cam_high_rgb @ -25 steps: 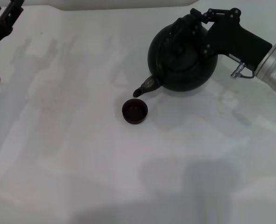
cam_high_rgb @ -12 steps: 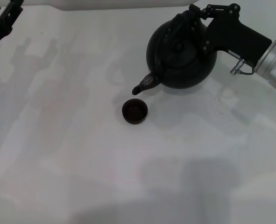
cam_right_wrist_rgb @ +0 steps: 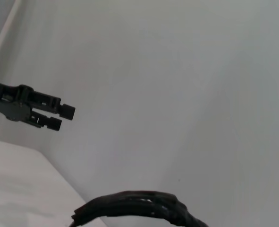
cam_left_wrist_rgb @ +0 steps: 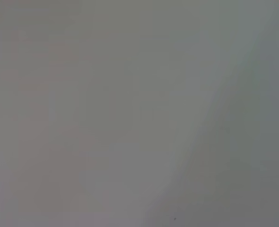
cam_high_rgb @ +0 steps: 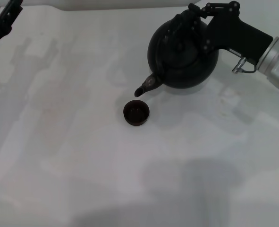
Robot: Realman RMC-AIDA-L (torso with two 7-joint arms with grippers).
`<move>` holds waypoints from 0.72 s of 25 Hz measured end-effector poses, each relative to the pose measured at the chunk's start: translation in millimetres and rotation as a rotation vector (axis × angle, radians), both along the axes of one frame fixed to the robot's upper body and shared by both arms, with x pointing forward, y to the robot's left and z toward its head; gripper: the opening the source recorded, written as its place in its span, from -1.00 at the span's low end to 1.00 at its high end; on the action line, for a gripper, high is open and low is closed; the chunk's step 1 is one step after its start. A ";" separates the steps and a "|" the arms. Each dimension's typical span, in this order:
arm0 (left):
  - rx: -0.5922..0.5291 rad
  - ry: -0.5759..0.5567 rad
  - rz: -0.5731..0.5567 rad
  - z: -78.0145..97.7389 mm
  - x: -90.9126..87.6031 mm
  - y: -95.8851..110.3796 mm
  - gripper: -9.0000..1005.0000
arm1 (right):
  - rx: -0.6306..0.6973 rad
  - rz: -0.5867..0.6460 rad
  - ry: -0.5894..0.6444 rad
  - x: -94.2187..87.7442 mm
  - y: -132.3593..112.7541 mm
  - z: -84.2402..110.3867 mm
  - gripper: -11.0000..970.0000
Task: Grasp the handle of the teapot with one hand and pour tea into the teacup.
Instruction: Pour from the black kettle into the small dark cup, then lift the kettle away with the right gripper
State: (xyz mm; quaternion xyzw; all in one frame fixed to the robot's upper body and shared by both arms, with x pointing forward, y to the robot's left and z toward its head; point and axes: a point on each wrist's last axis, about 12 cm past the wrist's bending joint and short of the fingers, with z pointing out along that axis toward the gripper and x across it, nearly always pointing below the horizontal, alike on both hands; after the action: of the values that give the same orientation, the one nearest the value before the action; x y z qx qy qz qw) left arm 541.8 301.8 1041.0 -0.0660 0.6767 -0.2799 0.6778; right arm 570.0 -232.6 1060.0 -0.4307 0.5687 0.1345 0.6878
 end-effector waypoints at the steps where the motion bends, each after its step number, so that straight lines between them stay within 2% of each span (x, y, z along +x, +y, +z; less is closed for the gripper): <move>1: 0.000 0.000 0.000 0.0 0.0 0.0 0.71 | -0.004 0.000 0.000 0.6 -0.3 0.1 -0.72; 18: 0.001 -0.009 -0.003 2.2 1.9 -0.5 0.72 | -0.031 0.004 -0.016 7.9 -2.5 4.8 -0.73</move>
State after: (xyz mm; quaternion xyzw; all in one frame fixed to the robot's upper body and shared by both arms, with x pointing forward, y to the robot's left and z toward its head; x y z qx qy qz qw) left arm 543.7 301.3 1043.2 -0.0633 0.6738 -0.2807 0.6806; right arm 577.9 -235.1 1064.9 -0.4434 0.5645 0.1236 0.6852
